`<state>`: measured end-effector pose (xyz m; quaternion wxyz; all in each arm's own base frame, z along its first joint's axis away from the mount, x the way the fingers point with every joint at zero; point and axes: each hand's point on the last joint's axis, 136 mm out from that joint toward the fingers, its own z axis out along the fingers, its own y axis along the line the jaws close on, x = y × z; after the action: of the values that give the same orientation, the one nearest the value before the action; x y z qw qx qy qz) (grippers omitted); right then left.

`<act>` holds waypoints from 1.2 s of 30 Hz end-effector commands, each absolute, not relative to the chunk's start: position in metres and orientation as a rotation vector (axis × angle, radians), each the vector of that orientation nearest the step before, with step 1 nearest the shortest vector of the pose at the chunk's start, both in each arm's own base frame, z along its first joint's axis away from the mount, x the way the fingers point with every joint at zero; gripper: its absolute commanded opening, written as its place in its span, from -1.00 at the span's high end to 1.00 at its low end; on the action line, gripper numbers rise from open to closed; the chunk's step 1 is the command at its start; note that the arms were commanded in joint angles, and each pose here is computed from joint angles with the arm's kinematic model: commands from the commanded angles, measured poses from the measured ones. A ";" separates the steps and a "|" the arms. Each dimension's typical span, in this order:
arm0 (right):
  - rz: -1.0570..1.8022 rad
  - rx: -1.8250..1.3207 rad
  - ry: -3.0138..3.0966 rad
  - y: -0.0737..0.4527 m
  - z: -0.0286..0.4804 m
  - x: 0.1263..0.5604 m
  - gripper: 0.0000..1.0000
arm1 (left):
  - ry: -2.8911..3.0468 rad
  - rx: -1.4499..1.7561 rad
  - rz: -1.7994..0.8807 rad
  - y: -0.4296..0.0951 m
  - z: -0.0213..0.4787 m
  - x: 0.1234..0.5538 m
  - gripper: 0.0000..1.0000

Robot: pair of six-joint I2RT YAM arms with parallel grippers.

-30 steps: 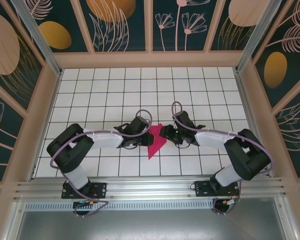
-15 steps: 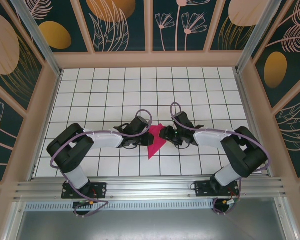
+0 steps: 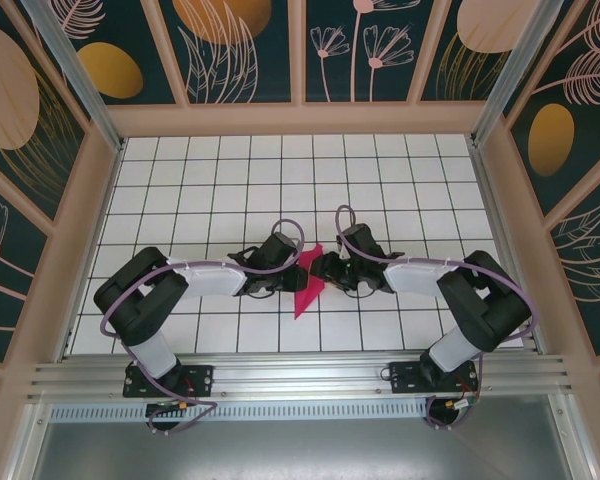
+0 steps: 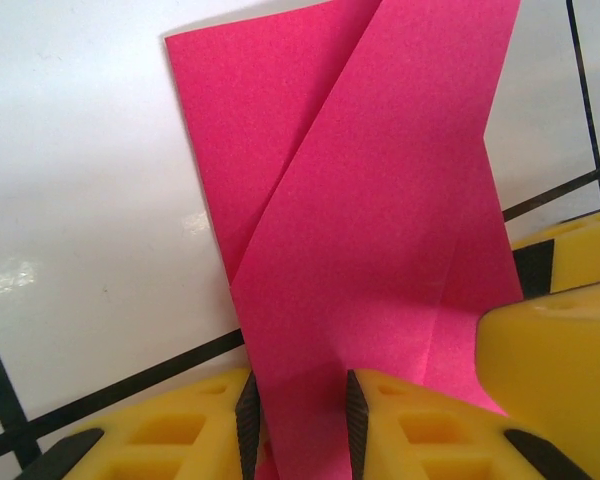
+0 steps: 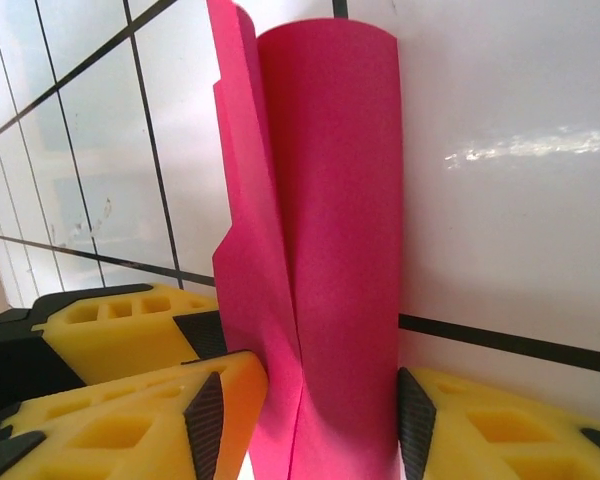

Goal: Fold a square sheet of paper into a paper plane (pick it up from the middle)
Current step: Fourth fold the wing at the center of the table, then turn over the paper at the center of the table.

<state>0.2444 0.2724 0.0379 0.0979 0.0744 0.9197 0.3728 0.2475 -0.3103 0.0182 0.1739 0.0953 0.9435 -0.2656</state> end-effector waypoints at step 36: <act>1.305 0.267 2.598 0.284 0.046 0.260 0.27 | 2.661 0.215 -0.938 -0.322 0.023 0.229 0.38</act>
<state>0.2567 0.2844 0.0504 0.1071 0.0960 0.8796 0.4535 0.2429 -0.3146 0.0202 0.1774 0.0643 0.9341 -0.3031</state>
